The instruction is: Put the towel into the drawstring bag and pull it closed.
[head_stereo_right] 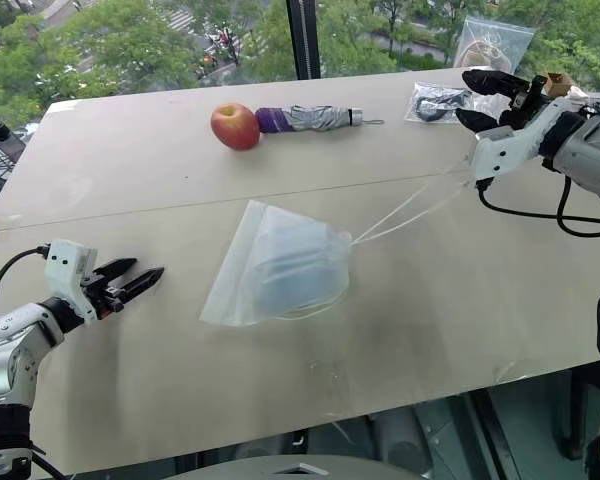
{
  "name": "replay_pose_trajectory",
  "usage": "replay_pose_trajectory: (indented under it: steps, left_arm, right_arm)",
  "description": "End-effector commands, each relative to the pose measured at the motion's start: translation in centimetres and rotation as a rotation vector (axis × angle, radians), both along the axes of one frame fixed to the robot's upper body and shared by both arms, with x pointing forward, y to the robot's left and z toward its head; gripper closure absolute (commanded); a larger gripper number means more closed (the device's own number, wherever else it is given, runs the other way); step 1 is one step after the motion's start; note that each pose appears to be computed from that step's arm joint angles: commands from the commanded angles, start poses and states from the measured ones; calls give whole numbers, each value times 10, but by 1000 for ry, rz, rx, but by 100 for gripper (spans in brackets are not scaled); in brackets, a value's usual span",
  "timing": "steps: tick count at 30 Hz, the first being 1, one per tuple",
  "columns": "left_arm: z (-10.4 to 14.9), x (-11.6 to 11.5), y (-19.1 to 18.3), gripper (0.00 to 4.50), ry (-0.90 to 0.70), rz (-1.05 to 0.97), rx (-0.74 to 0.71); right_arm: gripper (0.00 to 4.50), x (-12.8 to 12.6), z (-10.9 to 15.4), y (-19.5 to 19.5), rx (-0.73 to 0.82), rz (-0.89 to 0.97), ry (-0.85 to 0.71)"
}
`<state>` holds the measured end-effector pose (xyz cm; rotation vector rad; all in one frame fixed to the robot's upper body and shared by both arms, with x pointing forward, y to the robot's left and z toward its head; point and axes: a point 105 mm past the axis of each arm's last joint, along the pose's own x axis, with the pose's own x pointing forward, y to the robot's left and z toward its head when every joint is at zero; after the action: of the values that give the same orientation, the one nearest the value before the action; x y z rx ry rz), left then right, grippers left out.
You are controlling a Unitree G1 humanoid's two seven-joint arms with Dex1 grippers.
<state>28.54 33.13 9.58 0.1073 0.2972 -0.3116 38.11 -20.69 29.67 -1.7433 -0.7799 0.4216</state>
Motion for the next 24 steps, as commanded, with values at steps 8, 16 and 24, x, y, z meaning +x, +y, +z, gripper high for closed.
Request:
replay_pose_trajectory:
  steps: [8, 16, 24]
  left_arm:
    - [-6, -1, -13, 118, -21, 23, -21]
    - [-19, -4, -28, 118, -3, 15, -48]
    - [-20, -2, -31, 118, -4, 18, -59]
  right_arm:
    - [195, 9, -61, -4, -74, -36, 371]
    - [195, 8, -37, 3, 97, 13, 554]
    - [195, 8, -46, -1, 245, -15, 872]
